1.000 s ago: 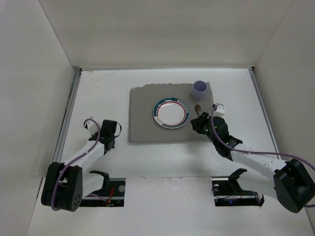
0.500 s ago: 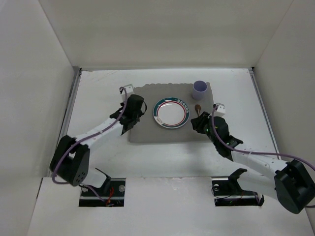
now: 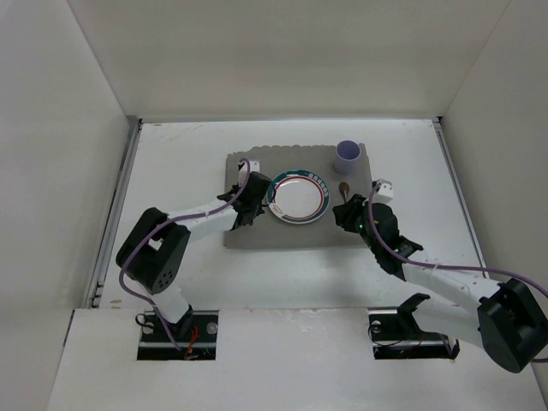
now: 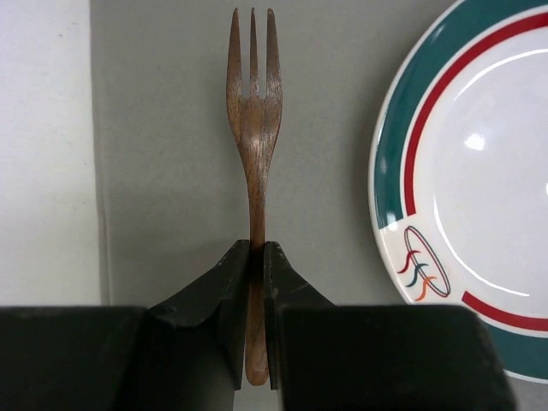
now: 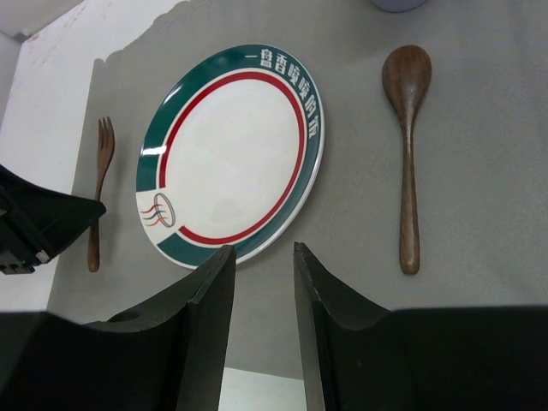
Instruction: Set the dinner table for one person
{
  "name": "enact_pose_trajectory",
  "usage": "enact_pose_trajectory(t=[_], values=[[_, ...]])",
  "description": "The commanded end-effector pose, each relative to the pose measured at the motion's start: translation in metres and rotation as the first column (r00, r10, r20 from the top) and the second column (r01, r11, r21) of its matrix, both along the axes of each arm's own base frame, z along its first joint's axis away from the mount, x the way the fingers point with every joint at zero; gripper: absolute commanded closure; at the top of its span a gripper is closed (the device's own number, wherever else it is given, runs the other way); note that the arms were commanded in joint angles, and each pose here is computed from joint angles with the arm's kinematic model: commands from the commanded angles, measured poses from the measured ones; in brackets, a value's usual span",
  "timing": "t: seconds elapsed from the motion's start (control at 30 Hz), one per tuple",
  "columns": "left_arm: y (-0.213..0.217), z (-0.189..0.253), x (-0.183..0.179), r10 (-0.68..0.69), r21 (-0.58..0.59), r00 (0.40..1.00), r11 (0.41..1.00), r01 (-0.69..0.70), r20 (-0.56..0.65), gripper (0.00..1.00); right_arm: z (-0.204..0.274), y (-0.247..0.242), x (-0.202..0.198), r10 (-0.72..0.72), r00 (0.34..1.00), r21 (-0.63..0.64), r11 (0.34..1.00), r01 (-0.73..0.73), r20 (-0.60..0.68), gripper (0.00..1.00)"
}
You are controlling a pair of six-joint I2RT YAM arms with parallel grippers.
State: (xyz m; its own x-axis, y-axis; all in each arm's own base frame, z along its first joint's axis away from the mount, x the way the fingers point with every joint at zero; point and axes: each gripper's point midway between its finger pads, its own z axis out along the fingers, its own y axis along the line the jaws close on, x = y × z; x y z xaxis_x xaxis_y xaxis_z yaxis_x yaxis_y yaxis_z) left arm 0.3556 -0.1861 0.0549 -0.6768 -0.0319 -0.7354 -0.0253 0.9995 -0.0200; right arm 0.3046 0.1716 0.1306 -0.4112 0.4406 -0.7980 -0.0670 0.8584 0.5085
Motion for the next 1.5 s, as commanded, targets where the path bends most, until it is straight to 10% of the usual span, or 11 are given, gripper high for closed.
enact_pose_trajectory(t=[0.0,0.37,0.77,1.03,1.47], values=[[-0.011,0.003,0.005,-0.031,-0.001,1.000,1.000,0.031,0.006,0.93,0.027,0.004,0.011,-0.016,0.997,0.027,1.000,0.014,0.082,0.61],[-0.010,-0.011,-0.004,-0.022,0.007,0.999,1.000,0.022,-0.037,0.91,0.027,0.003,0.012,-0.019,0.996,0.023,1.000,0.018,0.083,0.60],[-0.018,0.056,-0.012,-0.035,-0.092,0.993,0.995,0.045,0.110,0.63,0.025,0.005,0.013,-0.019,0.997,0.012,1.000,0.018,0.076,0.61],[0.016,0.094,-0.022,0.133,-0.240,0.966,0.968,-0.078,0.221,0.61,0.040,-0.007,0.007,-0.066,0.990,0.052,0.997,0.060,0.126,0.95],[0.167,0.062,-0.083,0.624,-0.444,0.755,0.746,-0.497,0.204,0.54,0.074,-0.100,-0.011,-0.407,0.882,0.202,0.909,0.365,0.237,0.47]])
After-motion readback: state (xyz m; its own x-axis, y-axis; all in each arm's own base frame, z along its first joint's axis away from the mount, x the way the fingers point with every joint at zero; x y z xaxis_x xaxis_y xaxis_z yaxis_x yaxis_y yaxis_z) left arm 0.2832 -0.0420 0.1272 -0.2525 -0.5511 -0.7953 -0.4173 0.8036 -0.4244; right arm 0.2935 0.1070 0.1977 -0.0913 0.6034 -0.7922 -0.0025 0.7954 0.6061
